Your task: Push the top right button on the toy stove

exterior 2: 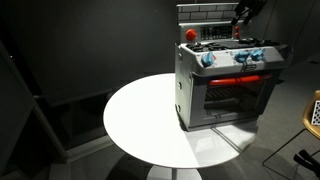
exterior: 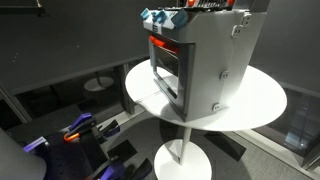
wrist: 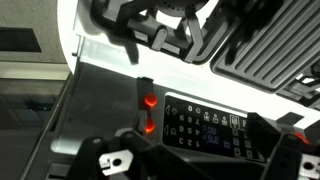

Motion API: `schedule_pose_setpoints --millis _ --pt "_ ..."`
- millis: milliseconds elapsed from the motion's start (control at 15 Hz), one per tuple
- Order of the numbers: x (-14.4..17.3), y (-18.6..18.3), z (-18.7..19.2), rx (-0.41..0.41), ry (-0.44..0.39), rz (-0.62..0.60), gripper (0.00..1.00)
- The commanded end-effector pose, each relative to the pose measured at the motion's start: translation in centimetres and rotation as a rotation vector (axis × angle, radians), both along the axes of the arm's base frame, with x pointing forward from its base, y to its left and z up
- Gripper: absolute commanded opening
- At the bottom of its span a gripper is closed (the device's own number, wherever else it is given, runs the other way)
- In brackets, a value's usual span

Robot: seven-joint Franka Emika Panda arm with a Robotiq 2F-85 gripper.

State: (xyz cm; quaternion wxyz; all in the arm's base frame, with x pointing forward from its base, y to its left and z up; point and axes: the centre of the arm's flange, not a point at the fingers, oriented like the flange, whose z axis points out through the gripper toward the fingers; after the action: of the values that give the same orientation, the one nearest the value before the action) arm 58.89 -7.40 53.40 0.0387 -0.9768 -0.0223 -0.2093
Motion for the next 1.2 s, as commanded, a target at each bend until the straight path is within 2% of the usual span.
schedule_pose_setpoints --millis 0,867,1133 --pt "-2.8 -0.3 1.8 0.015 0.059 -0.025 1.0" --pt "-10.9 -1.0 5.5 -0.013 0.321 -0.156 1.0" --pt "-12.3 -1.1 6.1 -0.006 0.382 -0.179 1.0"
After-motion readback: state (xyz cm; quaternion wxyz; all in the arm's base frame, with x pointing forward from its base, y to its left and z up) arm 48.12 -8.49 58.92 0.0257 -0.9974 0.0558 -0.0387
